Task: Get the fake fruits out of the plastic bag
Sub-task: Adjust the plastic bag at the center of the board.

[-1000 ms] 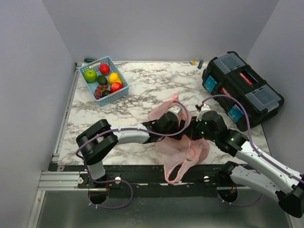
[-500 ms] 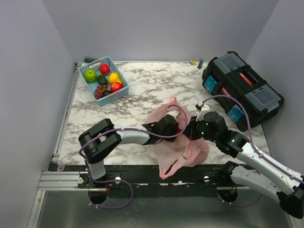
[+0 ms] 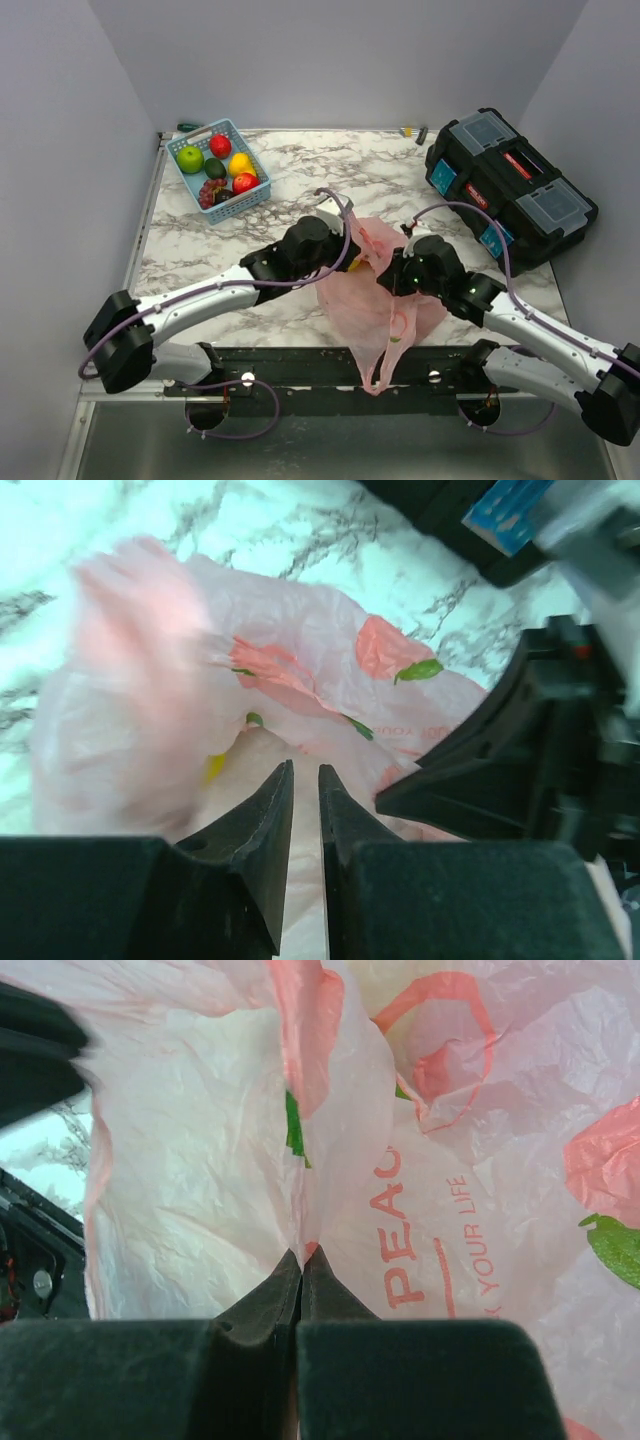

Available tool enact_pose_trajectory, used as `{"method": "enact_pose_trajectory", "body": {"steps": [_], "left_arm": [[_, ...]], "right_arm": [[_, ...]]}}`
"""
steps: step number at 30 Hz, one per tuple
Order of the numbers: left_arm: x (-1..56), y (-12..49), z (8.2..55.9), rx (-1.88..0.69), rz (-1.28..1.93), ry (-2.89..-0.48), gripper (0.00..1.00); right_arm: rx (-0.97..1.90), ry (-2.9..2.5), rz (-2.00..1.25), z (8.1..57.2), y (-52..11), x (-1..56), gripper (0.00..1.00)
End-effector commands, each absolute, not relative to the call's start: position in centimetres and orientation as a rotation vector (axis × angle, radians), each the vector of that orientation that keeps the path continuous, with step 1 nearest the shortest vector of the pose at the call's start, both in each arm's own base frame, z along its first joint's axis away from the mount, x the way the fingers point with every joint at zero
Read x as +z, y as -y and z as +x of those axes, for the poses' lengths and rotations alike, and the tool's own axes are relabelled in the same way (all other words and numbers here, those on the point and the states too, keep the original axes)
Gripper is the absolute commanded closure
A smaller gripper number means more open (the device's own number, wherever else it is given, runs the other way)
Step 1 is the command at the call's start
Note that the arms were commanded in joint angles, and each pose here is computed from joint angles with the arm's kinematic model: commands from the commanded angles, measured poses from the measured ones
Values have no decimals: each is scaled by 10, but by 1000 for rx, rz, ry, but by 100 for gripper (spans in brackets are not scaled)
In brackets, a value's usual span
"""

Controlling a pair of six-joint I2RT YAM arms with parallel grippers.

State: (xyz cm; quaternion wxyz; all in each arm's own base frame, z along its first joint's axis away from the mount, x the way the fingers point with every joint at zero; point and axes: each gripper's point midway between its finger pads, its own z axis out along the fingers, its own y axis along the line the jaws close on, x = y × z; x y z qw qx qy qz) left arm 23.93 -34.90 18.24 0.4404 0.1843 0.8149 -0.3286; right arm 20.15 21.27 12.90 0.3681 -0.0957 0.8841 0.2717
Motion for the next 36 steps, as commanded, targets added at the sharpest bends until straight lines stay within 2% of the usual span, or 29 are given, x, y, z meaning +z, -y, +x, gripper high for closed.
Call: {"method": "enact_pose_trajectory", "body": {"steps": [1,7,15,20,23,27,30,33,36], "left_arm": [[209,324,232,-826,478,-1978,86],[213,320,210,-954,508,-1968,84],[183,332,181,-1161,467,-2002,79],[145,335,171,-1119,458,-2128,78],[113,329,173,-1072,373,-2233,78],[82,325,175,-1024,316,-2326,78],[75,325,179,-999,299,-2334,74],[73,328,185,-971,317,-2332,63],[73,334,191,-953,337,-2324,54]], "right_arm": [[665,-2228,-233,216,-216,131,99],[674,-2199,-227,221,-220,140,99],[1000,-1979,-437,215,-274,202,99],[1241,-1830,-727,192,-314,239,99],[1312,-1793,-790,174,-319,241,99],[1251,-1944,-665,165,-295,197,99],[1064,-2128,-444,171,-260,160,99],[926,-2209,-216,176,-229,147,99],[919,-2219,-100,172,-216,147,99]]}}
